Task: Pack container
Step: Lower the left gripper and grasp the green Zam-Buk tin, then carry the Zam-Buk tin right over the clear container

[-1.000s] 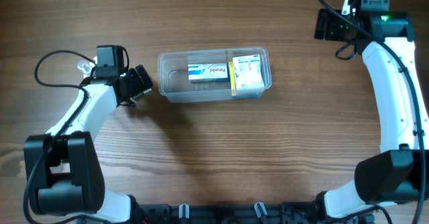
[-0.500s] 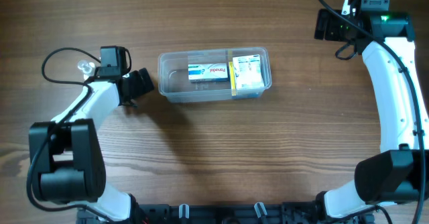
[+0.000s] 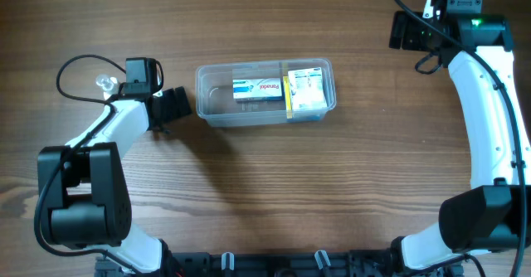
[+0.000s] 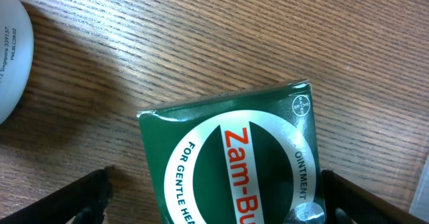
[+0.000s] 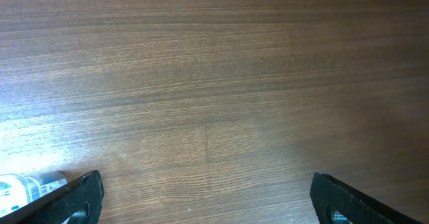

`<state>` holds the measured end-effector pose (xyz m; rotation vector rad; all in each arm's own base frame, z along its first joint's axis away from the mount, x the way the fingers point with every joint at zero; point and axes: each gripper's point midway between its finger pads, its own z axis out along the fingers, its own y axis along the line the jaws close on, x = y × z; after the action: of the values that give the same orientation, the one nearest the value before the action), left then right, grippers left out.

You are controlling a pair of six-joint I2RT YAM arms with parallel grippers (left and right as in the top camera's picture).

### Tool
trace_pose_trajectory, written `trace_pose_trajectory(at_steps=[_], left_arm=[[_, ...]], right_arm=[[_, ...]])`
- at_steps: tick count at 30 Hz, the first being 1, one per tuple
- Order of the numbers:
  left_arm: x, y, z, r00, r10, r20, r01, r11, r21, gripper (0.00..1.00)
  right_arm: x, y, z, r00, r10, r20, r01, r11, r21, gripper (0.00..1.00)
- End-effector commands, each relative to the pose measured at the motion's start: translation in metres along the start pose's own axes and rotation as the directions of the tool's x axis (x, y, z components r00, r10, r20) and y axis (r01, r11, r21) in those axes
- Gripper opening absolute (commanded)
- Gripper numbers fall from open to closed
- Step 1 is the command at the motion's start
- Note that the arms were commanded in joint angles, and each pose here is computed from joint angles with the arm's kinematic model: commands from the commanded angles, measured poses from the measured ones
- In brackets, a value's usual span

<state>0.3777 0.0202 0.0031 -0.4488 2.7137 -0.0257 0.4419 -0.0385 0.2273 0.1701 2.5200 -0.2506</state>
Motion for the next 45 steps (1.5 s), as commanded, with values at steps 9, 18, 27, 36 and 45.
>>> trace_pose_trajectory(at_steps=[9,18,27,36,45], left_arm=[[-0.001,0.0,0.003,1.0,0.03,-0.005,-0.03,1.0,-0.006,0.69],[0.001,0.0,0.002,1.0,0.029,-0.011,-0.03,1.0,-0.007,0.68],[-0.012,-0.003,-0.023,0.999,0.025,0.047,-0.025,1.0,0.008,0.67],[-0.027,-0.006,-0.061,0.991,0.021,0.129,-0.025,0.999,0.03,0.64],[-0.038,-0.023,-0.119,0.972,0.014,0.237,-0.048,0.989,0.139,0.63]], right_arm=[[0.002,0.004,0.005,1.0,0.013,-0.012,-0.013,1.0,-0.013,1.0],[0.002,0.004,0.005,1.0,0.013,-0.012,-0.013,1.0,-0.013,1.0],[0.002,0.004,0.005,1.0,0.013,-0.012,-0.013,1.0,-0.013,1.0],[0.002,0.004,0.005,1.0,0.013,-0.012,-0.013,1.0,-0.013,1.0],[0.002,0.004,0.005,1.0,0.013,-0.012,-0.013,1.0,-0.013,1.0]])
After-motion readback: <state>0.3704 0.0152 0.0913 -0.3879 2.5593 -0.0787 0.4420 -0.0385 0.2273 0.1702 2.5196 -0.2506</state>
